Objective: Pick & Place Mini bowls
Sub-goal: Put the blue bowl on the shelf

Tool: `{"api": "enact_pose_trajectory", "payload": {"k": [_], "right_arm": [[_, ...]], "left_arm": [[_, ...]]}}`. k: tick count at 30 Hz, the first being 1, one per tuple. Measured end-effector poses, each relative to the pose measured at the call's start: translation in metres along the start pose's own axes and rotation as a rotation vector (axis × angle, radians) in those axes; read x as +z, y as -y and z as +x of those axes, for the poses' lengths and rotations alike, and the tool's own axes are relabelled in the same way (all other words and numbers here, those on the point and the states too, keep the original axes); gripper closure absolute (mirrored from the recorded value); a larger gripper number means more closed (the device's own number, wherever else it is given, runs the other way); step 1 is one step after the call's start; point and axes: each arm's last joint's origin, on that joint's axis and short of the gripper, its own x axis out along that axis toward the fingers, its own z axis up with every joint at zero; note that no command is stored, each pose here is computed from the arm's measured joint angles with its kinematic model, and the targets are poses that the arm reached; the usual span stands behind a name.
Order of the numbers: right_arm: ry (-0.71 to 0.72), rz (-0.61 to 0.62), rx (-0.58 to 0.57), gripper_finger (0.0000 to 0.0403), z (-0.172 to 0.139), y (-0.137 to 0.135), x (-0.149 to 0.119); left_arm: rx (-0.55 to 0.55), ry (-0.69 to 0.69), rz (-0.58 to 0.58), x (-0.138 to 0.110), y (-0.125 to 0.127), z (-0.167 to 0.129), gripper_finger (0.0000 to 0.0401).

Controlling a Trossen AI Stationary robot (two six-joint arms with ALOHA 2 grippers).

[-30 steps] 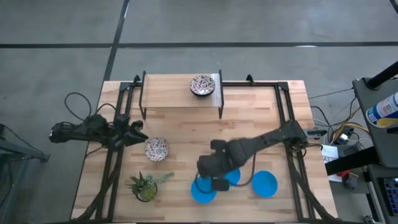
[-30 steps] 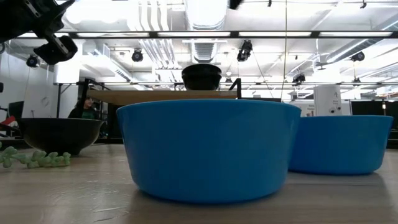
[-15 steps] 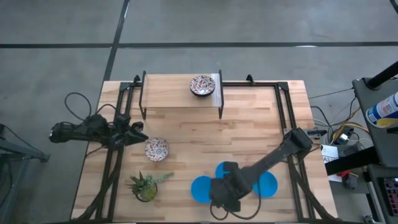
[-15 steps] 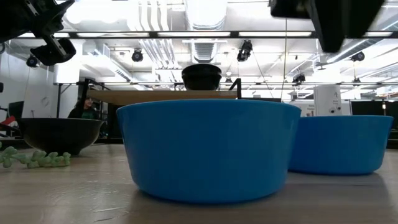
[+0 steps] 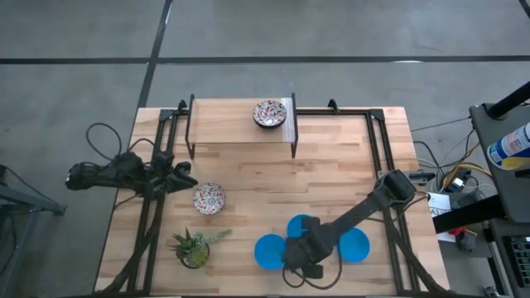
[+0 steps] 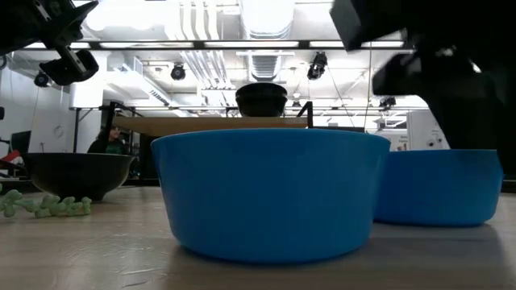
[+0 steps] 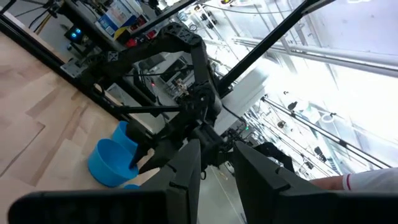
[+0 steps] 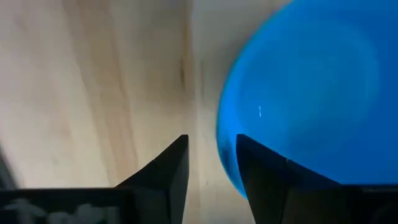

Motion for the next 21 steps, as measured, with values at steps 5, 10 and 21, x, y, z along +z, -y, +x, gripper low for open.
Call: {"api": "enact_pose_trajectory", "payload": {"k": [5, 10, 21], "right_arm": [[-0.006, 0.005, -0.006, 0.0308, 0.002, 0.006, 0.003], [-0.013, 0.035, -0.012, 0.0380, 0.005, 0.018, 0.009], [0.099, -0.066, 0.044, 0.0394, -0.052, 0.045, 0.038]], "left_arm": [[0.017, 0.023, -0.126, 0.001, 0.000, 0.000, 0.0311], [0.059, 0.083, -0.151, 0.002, -0.002, 0.000, 0.0311], [0.061, 0.108, -0.185, 0.003, -0.001, 0.000, 0.0311]]}}
